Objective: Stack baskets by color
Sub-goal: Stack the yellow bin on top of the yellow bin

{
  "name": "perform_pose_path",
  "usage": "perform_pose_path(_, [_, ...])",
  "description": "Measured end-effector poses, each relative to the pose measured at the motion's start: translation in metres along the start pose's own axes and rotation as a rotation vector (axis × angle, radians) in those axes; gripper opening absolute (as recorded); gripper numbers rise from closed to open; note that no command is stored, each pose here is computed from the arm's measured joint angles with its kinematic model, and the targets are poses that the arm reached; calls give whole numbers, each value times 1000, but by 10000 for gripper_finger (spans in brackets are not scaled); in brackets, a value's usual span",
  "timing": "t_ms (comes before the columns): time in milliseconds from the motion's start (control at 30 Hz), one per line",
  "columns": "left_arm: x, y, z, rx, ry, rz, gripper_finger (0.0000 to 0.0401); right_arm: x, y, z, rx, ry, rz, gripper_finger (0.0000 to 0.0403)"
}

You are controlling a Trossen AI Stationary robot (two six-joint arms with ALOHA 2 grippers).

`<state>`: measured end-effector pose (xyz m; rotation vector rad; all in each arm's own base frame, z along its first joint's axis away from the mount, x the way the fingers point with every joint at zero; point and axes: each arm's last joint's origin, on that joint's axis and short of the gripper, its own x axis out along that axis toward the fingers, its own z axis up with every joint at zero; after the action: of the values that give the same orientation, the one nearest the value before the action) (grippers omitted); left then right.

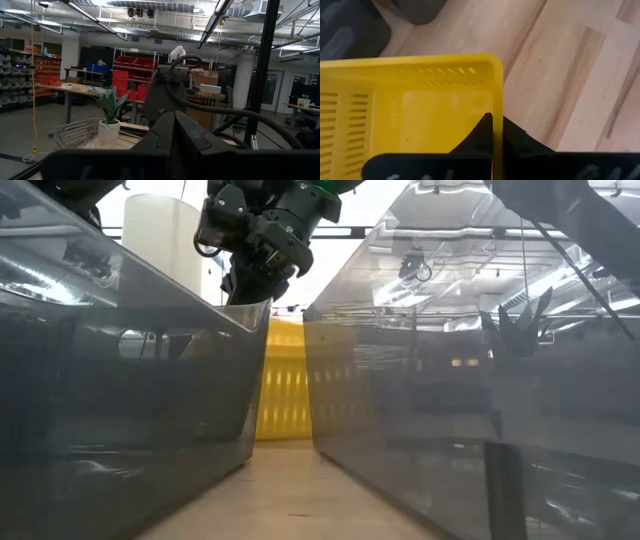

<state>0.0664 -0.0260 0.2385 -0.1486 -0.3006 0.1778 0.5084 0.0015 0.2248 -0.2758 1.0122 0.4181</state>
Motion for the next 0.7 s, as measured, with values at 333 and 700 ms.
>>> perform_pose_path(333, [0, 0, 0, 1, 0, 0, 20, -2, -5, 0, -38, -64, 69, 52])
perform_pose_path(700, [0, 0, -2, 16, 13, 6, 12, -8, -10, 3, -26, -65, 13, 139])
